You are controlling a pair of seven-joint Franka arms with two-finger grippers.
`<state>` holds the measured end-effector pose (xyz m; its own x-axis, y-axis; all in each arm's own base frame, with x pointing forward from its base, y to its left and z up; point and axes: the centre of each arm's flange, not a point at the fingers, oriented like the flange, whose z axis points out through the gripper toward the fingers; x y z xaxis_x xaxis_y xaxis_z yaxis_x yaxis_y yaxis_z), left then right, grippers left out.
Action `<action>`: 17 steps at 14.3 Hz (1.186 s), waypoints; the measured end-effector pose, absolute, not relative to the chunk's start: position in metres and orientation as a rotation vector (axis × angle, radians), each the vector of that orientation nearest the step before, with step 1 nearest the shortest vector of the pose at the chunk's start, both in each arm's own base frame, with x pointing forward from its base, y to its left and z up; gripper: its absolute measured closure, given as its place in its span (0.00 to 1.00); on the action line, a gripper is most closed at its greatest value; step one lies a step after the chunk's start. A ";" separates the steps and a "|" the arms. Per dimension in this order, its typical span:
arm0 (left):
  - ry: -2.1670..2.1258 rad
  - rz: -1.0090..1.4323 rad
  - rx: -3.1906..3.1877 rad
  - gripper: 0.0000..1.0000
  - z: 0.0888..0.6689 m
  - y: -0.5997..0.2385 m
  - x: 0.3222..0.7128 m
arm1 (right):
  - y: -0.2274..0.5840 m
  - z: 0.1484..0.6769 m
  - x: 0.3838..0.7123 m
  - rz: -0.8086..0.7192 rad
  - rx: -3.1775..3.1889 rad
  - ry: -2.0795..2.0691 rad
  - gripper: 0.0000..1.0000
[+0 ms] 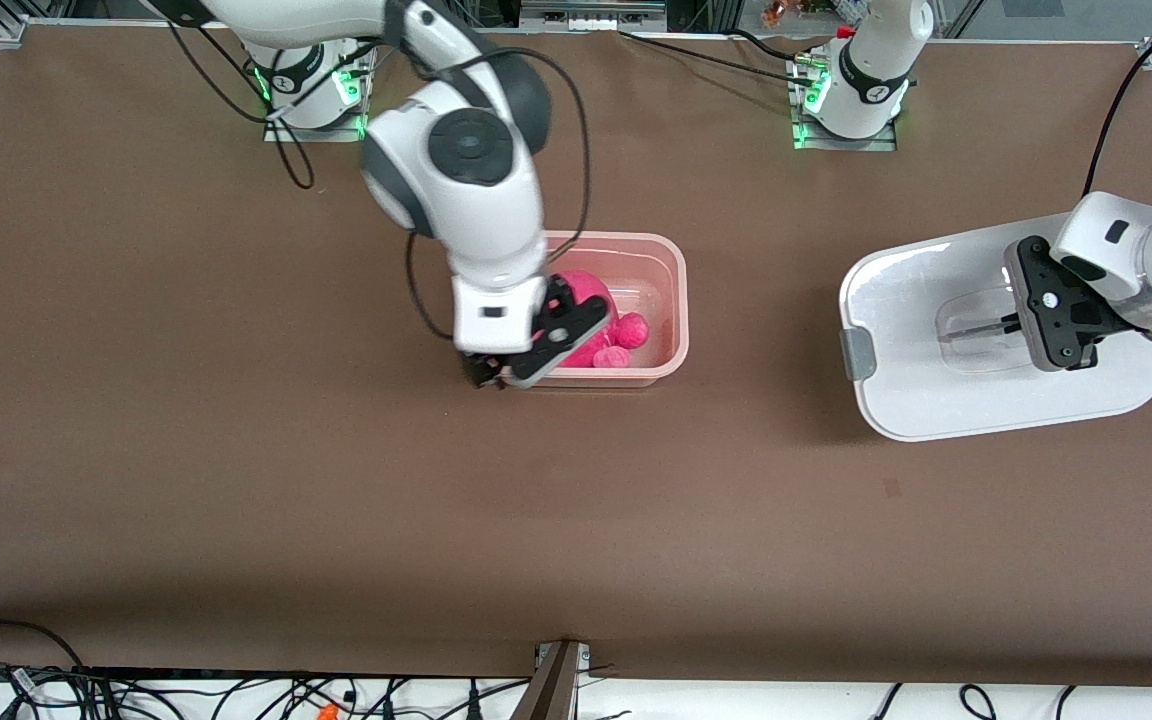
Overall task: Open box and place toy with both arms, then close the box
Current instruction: 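Release the toy and withdraw the right gripper while the left gripper brings the lid, then lower the held lid onto the pink tray with the left gripper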
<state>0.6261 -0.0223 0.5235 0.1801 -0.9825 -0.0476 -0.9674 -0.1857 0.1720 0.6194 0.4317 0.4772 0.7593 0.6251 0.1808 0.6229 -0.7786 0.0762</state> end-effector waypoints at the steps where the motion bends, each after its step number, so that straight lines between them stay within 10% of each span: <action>1: -1.943 -0.213 2.303 0.93 0.519 -0.032 0.627 | 0.406 0.491 0.632 0.313 2.976 0.979 0.00; 9: -2.118 0.000 2.056 0.93 0.507 -0.202 0.621 | 0.219 0.613 0.617 0.183 3.179 0.353 0.00; 17: -2.050 0.277 2.140 0.93 0.425 -0.403 0.561 | 0.077 0.619 0.558 -0.033 3.178 -0.036 0.00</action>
